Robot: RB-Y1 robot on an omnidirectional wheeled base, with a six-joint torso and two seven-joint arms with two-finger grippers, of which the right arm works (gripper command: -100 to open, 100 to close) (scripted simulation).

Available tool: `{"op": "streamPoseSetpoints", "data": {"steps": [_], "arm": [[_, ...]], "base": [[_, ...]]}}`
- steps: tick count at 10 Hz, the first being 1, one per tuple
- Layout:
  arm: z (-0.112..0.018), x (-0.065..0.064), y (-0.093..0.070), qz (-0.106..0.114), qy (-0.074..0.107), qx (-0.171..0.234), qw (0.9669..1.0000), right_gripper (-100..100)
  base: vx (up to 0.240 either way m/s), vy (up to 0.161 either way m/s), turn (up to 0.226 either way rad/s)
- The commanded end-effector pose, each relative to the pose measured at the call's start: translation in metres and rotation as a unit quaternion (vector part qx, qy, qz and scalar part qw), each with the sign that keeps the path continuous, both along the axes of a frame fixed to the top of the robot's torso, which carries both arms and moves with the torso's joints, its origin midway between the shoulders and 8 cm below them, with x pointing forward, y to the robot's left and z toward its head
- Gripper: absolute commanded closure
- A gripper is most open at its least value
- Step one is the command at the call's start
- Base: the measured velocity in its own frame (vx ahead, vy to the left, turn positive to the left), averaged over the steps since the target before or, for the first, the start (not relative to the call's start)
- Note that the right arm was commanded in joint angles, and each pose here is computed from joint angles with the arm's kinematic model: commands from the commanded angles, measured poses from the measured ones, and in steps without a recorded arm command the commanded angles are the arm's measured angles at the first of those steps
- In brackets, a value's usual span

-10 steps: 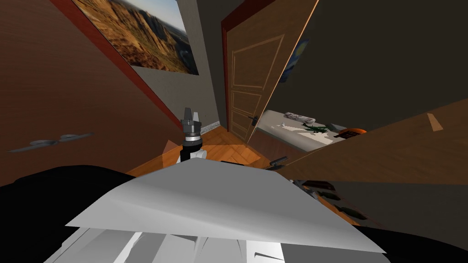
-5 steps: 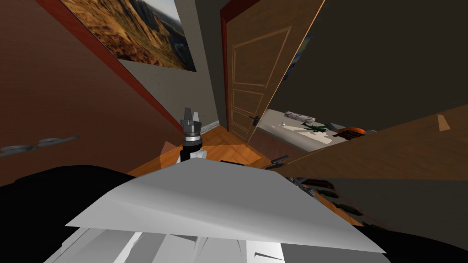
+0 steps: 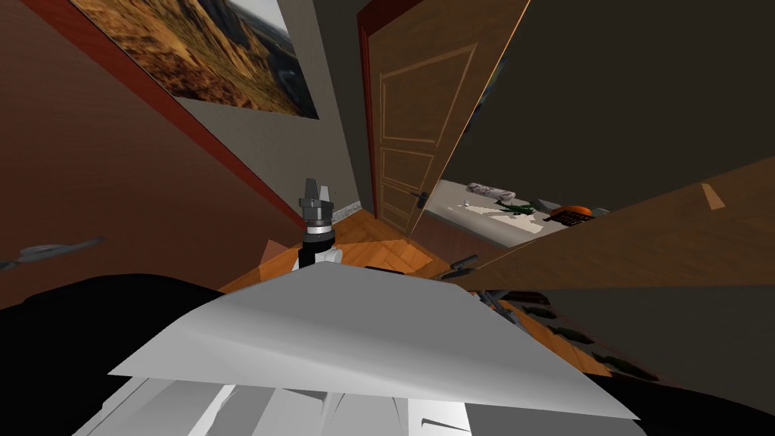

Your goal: Pull the door open

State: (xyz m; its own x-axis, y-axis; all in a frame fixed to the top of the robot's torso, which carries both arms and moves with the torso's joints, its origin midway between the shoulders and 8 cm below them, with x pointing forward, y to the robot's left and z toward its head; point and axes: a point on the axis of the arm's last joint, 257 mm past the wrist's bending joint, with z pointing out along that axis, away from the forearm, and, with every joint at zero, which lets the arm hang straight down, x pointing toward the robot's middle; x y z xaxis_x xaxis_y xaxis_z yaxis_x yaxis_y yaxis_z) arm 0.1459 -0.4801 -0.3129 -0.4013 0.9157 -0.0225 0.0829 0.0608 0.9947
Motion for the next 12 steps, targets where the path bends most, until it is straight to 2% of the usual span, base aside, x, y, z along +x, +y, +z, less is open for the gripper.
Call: {"op": "streamPoseSetpoints", "data": {"steps": [1,3,6,8,12], "arm": [[-0.014,-0.007,0.016,0.015,0.017,0.004,0.9997,100],[-0.015,-0.007,0.022,0.027,0.019,0.002,0.9995,100],[-0.01,-0.008,0.038,0.062,0.012,0.005,0.998,100],[-0.005,-0.01,0.048,0.081,0.003,0.01,0.9966,100],[0.004,-0.014,0.059,0.106,-0.012,0.019,0.9941,100]], "base": [[0.012,0.011,-0.122],[0.031,0.052,-0.114],[-0.015,-0.004,-0.066],[-0.022,-0.108,-0.01],[-0.07,-0.154,0.03]]}}
